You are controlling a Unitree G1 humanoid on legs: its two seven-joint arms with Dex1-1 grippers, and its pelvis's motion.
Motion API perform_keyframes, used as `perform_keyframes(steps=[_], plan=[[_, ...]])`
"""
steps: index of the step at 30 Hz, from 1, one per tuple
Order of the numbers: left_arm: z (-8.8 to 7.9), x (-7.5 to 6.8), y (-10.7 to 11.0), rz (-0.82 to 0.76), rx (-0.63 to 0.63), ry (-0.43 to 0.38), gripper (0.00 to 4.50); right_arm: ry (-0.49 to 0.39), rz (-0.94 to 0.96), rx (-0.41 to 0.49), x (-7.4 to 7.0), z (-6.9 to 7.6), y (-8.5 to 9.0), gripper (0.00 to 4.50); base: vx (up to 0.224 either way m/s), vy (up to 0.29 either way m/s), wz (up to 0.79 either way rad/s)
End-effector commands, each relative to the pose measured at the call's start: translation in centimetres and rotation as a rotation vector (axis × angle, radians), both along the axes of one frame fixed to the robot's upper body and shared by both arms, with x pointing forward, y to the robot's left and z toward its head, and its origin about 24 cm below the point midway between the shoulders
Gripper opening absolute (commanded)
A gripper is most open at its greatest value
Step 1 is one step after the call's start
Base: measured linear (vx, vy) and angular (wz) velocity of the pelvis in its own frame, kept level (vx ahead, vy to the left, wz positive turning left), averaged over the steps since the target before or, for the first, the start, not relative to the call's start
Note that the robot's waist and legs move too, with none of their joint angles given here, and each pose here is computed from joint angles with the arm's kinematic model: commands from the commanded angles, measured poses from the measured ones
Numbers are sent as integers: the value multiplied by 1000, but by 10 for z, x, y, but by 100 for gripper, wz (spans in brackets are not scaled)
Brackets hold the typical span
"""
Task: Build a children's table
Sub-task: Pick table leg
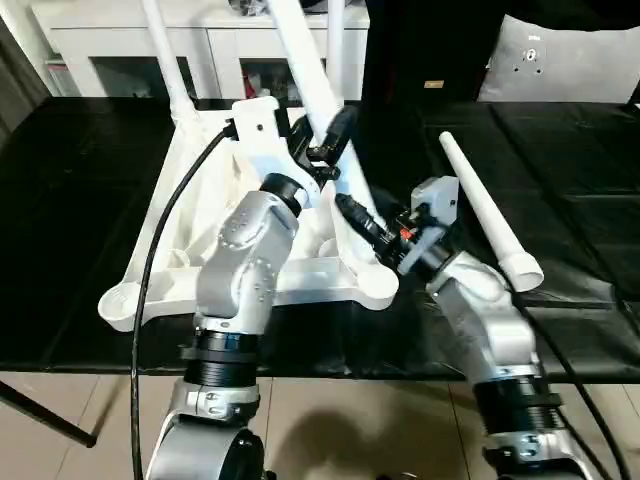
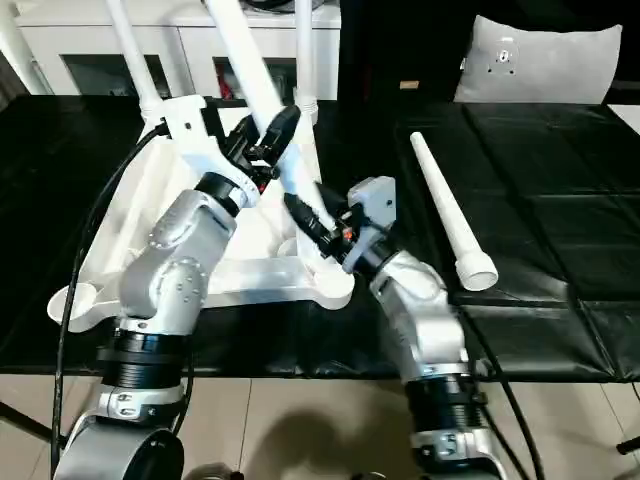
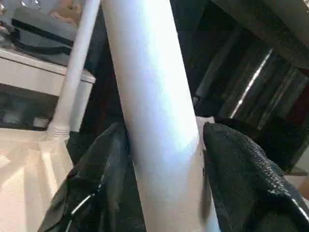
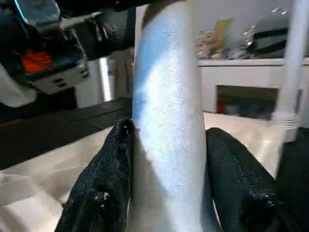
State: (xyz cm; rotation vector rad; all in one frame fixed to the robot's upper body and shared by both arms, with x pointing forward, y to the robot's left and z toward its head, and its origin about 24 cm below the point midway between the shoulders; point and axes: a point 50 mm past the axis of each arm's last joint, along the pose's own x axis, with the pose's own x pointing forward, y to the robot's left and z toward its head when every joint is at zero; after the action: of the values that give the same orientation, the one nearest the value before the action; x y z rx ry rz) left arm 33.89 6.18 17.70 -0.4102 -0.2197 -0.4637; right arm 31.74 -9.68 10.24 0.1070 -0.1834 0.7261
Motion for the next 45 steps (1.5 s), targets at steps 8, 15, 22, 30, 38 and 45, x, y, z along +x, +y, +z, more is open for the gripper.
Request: perform_keyframes(steps=[8, 15, 22, 30, 38, 45], plan=[[-6, -2, -22, -61, -56, 39, 194, -69, 7, -45, -3, -2, 8, 186, 0, 0, 0], [-16, -3, -21, -141, -234, 178, 190, -99, 39, -83, -6, -5, 11, 186, 0, 0, 0], [-16, 0, -13, -120, -302, 199, 184, -106, 43, -102, -5, -6, 13, 186, 0, 0, 0], [-8, 11, 14, 6, -262, 147, 182, -60, 86, -81, -2, -7, 13, 276, 0, 0, 0], [-7, 19, 34, 57, -233, 135, 180, -18, 152, 41, -3, 1, -1, 347, 0, 0, 0], [-5, 20, 41, 14, -143, 93, 180, 205, 24, 49, 19, 1, -52, 409, 0, 0, 0]])
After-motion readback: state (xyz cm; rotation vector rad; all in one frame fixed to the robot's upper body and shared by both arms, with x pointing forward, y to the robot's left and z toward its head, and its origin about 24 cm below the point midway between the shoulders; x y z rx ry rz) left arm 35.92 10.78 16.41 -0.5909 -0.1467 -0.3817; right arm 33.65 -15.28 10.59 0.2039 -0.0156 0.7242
